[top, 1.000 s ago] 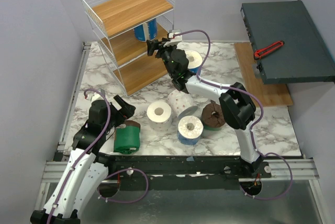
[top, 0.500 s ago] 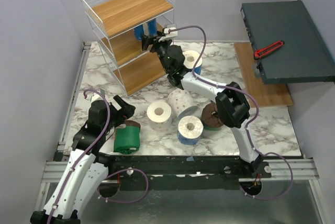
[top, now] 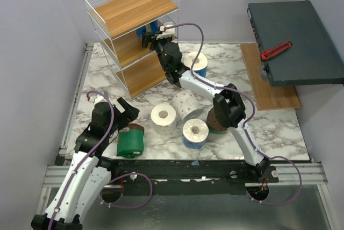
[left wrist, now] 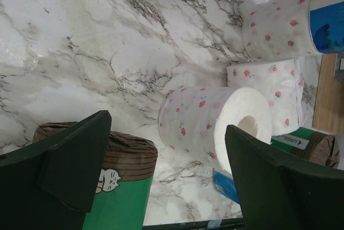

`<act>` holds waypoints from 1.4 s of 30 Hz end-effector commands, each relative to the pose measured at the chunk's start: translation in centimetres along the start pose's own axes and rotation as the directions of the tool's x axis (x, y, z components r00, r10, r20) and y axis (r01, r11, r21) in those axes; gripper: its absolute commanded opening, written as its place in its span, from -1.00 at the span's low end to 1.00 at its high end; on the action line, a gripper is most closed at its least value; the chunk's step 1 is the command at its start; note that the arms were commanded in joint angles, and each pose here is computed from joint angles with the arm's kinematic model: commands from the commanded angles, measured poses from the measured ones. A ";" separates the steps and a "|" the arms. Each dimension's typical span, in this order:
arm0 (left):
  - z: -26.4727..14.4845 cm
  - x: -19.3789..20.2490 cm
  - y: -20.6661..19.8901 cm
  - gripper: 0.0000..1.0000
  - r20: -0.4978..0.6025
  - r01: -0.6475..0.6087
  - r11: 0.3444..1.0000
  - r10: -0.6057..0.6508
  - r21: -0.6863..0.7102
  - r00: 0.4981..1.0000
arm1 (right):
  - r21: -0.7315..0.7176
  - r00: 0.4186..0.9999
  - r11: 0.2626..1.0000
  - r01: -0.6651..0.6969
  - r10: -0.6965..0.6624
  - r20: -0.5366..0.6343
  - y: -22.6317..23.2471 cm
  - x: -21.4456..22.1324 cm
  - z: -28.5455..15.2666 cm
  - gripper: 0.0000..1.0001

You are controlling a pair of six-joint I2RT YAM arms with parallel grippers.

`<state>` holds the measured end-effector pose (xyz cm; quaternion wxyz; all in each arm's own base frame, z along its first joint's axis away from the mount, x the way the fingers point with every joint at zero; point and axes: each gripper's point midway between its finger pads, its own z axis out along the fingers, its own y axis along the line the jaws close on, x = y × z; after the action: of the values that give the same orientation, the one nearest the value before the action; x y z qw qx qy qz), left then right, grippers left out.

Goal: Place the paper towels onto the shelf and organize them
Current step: Adjust the paper towel on the shelf.

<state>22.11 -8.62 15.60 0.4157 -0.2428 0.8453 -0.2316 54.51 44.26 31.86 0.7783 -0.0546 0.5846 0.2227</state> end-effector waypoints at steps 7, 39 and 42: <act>0.3 0.5 0.3 0.85 -0.013 -0.014 1.000 0.014 -0.003 1.000 | 0.155 0.998 0.986 0.064 -0.060 -0.030 -3.0 1.9 0.7 0.63; -1.5 -0.4 -0.6 0.86 0.039 -0.014 0.998 0.012 0.058 0.999 | -0.222 0.984 0.961 -0.166 0.149 -0.093 4.2 -9.2 -11.4 0.81; -1.9 -0.4 -0.7 0.86 0.045 -0.012 0.997 0.009 0.072 0.999 | -0.231 0.968 0.950 -0.211 0.171 -0.181 4.2 -10.3 -14.6 0.79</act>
<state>21.47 -8.47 16.49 0.4376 -0.2356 0.8327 -0.2441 41.34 40.82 38.49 0.7436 -0.0964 0.5732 0.3304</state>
